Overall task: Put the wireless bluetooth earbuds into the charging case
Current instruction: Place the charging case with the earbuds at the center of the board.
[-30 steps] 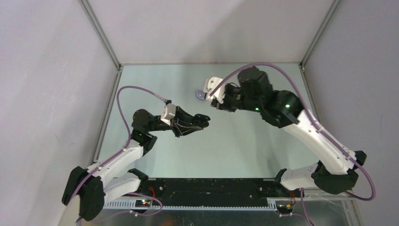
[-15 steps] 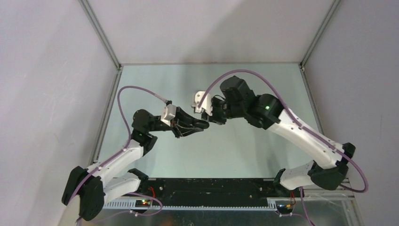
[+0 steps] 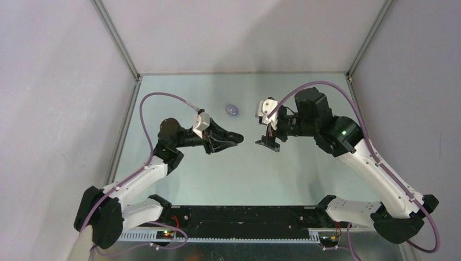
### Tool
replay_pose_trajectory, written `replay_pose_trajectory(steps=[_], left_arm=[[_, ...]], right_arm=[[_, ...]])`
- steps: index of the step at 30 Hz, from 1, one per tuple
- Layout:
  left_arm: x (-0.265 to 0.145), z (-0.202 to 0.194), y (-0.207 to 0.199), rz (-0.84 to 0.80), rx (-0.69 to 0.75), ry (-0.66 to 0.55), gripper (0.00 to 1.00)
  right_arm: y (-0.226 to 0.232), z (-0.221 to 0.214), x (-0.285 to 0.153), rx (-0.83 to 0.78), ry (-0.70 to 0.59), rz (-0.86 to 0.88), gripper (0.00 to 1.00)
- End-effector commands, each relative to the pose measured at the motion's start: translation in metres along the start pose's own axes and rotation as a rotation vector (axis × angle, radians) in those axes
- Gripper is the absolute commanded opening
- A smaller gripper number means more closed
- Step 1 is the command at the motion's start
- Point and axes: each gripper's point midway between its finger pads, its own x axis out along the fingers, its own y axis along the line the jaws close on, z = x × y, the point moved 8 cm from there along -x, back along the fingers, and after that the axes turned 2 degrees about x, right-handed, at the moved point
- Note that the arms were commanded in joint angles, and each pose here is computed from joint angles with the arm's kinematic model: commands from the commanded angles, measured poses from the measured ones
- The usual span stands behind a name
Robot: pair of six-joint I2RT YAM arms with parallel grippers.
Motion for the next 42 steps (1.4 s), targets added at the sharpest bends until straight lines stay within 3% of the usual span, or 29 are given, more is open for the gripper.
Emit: replay_pose_trajectory(steps=[1, 8, 11, 15, 25, 31, 35, 42], left_arm=[[0.007, 0.006, 0.006, 0.014, -0.017, -0.042, 0.03], [0.025, -0.004, 0.040, 0.146, -0.254, 0.009, 0.00], [0.040, -0.002, 0.069, 0.241, -0.358, 0.045, 0.05], [0.063, -0.036, 0.104, 0.259, -0.551, 0.128, 0.02], [0.105, -0.105, 0.178, 0.379, -0.882, 0.152, 0.05], [0.110, -0.150, 0.209, 0.564, -0.962, 0.255, 0.06], [0.107, -0.176, 0.218, 0.684, -1.007, 0.337, 0.13], [0.107, -0.198, 0.224, 0.752, -1.049, 0.412, 0.21]], right_arm=[[-0.001, -0.018, 0.017, 0.011, -0.069, 0.063, 0.88], [-0.029, -0.038, 0.019, 0.144, -0.034, -0.087, 0.89], [-0.040, -0.051, -0.001, 0.202, -0.050, -0.157, 0.89], [-0.048, -0.066, -0.020, 0.247, -0.084, -0.234, 0.90], [-0.059, -0.092, -0.055, 0.281, -0.097, -0.395, 0.91], [-0.056, -0.093, -0.062, 0.271, -0.109, -0.416, 0.92], [-0.053, -0.091, -0.063, 0.259, -0.122, -0.410, 0.93], [-0.050, -0.090, -0.063, 0.249, -0.132, -0.397, 0.93]])
